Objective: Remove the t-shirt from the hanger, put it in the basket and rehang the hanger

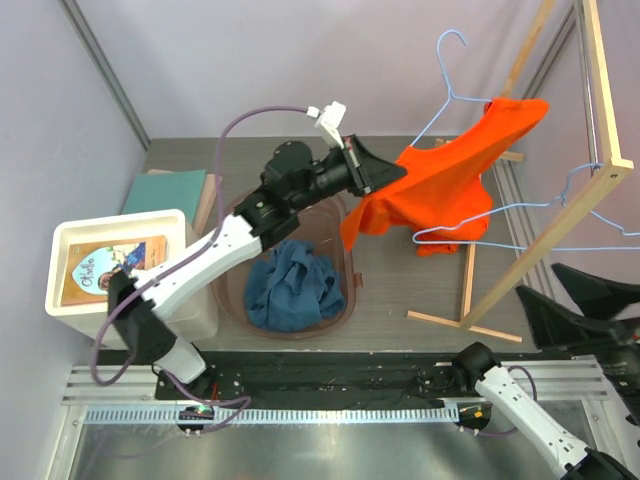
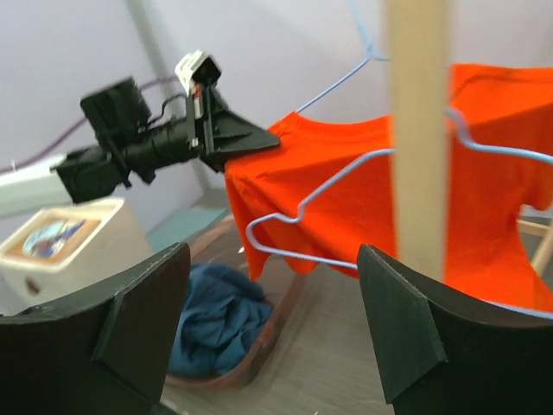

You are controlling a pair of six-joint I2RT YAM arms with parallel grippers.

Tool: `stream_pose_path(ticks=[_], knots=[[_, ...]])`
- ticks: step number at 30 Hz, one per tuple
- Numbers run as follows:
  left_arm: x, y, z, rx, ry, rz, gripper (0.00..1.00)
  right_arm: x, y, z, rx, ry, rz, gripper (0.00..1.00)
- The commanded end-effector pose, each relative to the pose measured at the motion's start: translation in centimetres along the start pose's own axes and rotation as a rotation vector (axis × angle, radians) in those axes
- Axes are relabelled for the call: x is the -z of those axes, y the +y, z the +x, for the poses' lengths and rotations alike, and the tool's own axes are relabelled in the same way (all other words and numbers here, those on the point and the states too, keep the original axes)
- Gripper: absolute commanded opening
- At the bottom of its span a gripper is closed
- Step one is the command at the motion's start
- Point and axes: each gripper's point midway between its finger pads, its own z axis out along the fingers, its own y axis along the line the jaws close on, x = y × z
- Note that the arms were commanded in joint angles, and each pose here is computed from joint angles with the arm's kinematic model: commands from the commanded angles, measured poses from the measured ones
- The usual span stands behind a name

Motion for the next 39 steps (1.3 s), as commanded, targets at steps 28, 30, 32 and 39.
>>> stream_pose_path(ticks=[28, 30, 32, 39], knots=[[16.0, -4.2, 4.3, -0.396, 0.049, 0.071, 0.0, -20.6, 5.1, 6.8, -0.198, 0.389, -0.095, 0.77], [16.1, -4.5, 4.4, -0.398, 0.057, 0.084, 0.0, -20.5, 4.3, 7.3, -0.183, 0.402, -0.058, 0.76], [16.1, -4.6, 4.5, -0.398, 0.057, 0.088, 0.0, -20.2, 3.8, 7.2, -0.161, 0.387, -0.038, 0.76], [16.3, -5.2, 4.4, -0.4, 0.057, 0.106, 0.0, -20.8, 2.6, 8.4, -0.116, 0.395, 0.003, 0.71]])
